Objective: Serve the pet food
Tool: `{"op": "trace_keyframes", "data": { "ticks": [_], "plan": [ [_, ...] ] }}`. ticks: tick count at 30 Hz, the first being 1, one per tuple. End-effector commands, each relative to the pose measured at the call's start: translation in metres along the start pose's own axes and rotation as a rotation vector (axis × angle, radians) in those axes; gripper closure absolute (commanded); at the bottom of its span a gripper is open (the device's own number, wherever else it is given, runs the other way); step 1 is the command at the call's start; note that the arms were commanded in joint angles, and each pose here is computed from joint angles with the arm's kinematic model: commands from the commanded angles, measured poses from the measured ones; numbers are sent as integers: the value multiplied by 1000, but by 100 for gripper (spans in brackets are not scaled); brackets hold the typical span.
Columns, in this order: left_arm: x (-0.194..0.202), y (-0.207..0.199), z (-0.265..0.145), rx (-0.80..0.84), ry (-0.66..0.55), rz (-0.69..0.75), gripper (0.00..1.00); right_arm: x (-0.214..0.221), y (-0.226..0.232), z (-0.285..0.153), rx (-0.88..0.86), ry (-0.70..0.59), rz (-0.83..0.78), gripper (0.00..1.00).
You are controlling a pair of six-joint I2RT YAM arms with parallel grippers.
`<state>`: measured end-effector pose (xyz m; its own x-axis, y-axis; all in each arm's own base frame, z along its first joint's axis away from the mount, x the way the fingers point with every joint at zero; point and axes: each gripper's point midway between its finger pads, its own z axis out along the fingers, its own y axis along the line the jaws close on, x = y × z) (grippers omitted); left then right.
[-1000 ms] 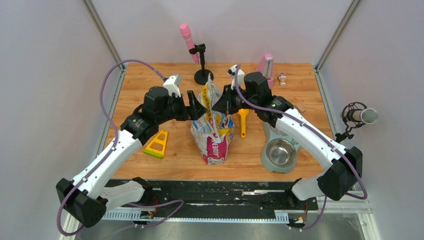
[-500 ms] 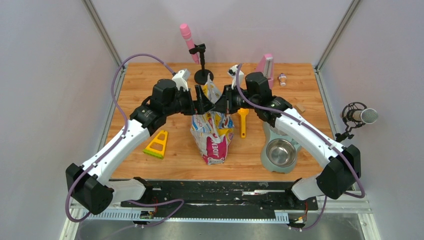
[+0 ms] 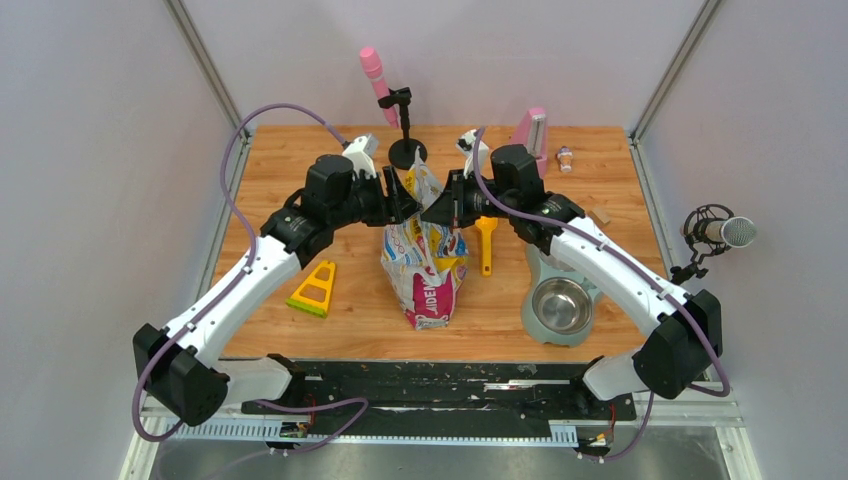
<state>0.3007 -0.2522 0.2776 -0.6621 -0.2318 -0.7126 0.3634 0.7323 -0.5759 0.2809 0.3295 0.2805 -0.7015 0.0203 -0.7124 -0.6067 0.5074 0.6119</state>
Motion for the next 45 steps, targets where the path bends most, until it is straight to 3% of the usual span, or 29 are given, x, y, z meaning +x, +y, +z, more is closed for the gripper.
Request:
{"op": "trace_keyframes", "data": {
  "ticks": [1,10,14,17,18,27,40,45],
  "plan": [
    [-6,1,3,-11,-5,15,36,7,25,-11,-75,20,11,100],
    [3,-2,13,28,39,12,46,6,26,-13,-70,12,12,100],
    [9,-3,17,43,72,3,64,2,25,-16,-54,-6,6,100],
    [10,2,18,17,80,-1,97,-2,22,-19,-25,-28,-4,100],
    [11,4,18,5,81,-2,99,-3,20,-21,-6,-34,-7,100],
    [-4,24,-7,-112,-48,48,100,-14,-12,-40,215,-112,-55,100],
    [-14,16,-28,-92,-104,91,100,-19,-5,-40,190,-110,-72,100],
    [-28,31,-47,-201,-174,112,100,-24,-13,-48,255,-131,-86,100]
  ]
}}
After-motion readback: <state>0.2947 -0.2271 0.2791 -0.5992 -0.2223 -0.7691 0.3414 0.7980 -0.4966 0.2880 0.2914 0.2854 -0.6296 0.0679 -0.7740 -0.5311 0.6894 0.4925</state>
